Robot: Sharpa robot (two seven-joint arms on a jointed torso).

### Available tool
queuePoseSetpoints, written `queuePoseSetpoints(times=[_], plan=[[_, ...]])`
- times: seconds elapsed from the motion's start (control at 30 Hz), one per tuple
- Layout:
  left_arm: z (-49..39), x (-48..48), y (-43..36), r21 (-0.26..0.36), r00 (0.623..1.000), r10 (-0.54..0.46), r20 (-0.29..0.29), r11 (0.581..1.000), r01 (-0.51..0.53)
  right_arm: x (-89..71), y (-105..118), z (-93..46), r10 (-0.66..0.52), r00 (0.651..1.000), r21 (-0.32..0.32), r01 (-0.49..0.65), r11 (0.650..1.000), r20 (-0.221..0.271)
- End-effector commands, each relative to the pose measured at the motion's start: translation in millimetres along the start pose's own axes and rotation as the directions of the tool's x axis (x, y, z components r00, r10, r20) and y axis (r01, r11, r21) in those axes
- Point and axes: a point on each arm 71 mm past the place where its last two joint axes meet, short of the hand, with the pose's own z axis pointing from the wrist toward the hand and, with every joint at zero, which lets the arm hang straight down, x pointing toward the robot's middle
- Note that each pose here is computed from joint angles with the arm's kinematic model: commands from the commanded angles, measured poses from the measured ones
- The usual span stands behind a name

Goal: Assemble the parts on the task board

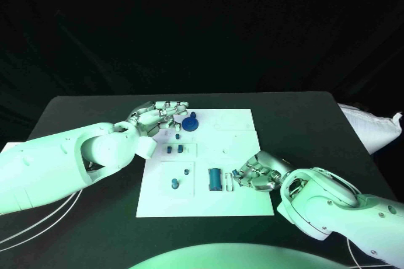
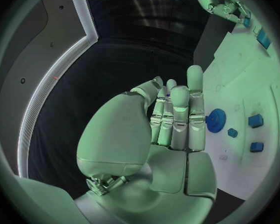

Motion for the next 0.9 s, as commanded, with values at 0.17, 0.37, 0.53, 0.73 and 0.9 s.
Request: queuePoseSetpoints(times=[0.17, 0.37, 0.53, 0.73, 0.9], plan=[[0.3, 3.5, 0.2, 0.001, 1.0, -0.008, -0.025, 1.0, 0.008, 9.6, 1.2, 4.1, 0.031, 0.995, 0.027, -0.028, 0.999, -0.091], [0.5, 4.0, 0.3, 0.0, 1.0, -0.008, -0.027, 1.0, 0.009, 12.6, 3.6, 6.2, 0.03, 0.994, 0.025, -0.028, 0.999, -0.106], [0.5, 4.0, 0.3, 0.001, 1.0, -0.008, -0.027, 1.0, 0.008, 13.5, 4.9, 6.8, 0.025, 0.994, 0.021, -0.023, 1.0, -0.107], [0.6, 4.4, 0.4, -0.001, 1.0, -0.009, -0.029, 1.0, 0.009, 14.3, 5.7, 7.3, 0.015, 0.994, 0.017, -0.013, 1.0, -0.112], [0.6, 4.6, 0.5, -0.001, 1.0, -0.008, -0.03, 1.0, 0.008, 15.0, 5.6, 8.4, -0.003, 0.993, 0.015, 0.005, 1.0, -0.122]])
